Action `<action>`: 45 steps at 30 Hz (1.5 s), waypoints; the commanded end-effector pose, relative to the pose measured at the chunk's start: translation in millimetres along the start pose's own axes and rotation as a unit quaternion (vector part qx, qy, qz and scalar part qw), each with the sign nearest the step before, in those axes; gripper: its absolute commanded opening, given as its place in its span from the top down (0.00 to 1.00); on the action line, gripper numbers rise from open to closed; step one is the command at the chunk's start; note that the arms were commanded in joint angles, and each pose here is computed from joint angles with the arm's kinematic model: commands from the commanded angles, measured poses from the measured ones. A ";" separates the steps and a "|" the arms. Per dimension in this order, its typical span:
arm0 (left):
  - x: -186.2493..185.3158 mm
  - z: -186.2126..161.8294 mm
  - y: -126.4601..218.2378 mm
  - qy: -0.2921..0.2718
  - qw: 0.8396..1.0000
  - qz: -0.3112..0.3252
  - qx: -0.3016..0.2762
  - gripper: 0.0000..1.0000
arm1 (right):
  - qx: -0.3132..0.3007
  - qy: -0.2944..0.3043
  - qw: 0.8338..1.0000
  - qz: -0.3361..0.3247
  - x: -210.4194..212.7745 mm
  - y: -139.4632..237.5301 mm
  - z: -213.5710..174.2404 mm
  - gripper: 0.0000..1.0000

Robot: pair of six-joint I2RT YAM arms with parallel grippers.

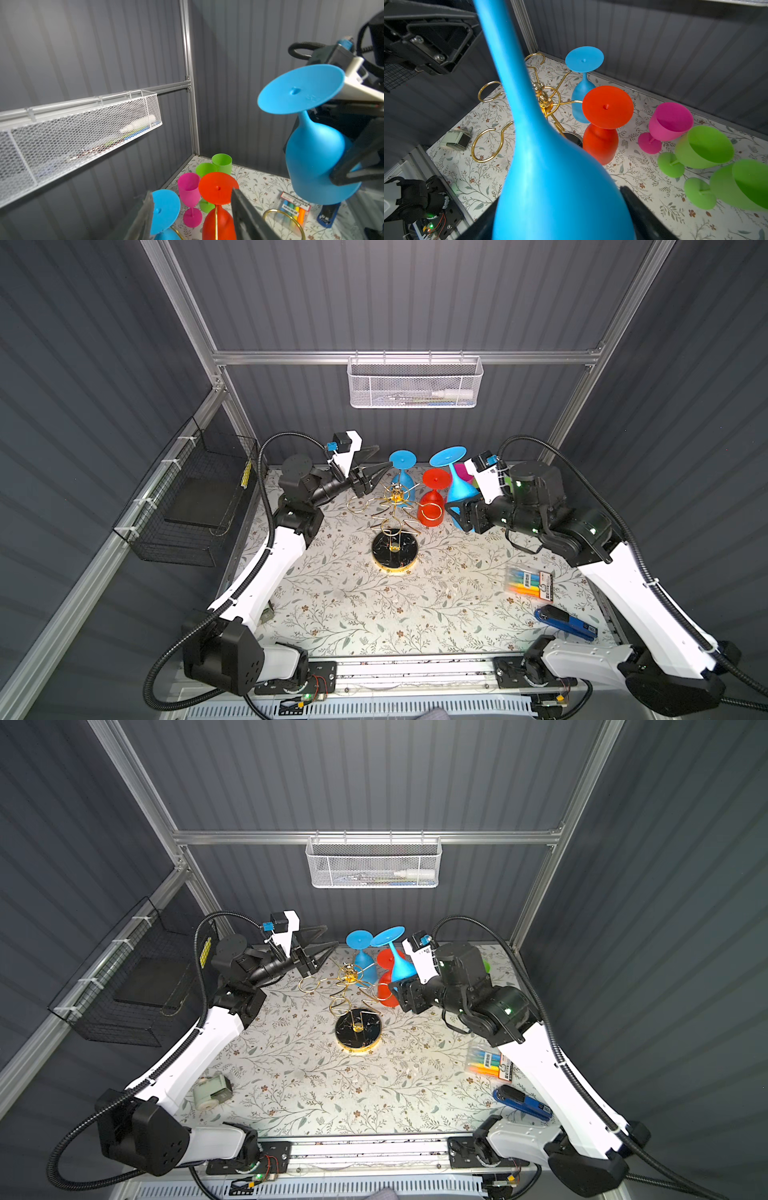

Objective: Take the wine glass off the wine glass rack

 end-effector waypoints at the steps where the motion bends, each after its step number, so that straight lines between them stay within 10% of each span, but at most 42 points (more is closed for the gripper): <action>1: -8.5 17.4 -1.6 -0.111 0.993 -0.015 -0.041 0.42 | 0.008 -0.008 1.000 0.014 5.7 0.7 4.9 0.39; 45: -25.0 44.2 -35.6 -0.192 0.978 -0.013 -0.082 0.57 | 0.083 -0.023 0.992 0.089 33.4 -46.0 4.1 0.44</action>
Point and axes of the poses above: each gripper's point midway between its finger pads, its own y axis back along the fingers, its own x axis along the line the jaws close on, z = x × y, the point moved 8 cm from there along y, back along the fingers, and after that the axes turned 15 degrees about -y, right-handed, at the moved point
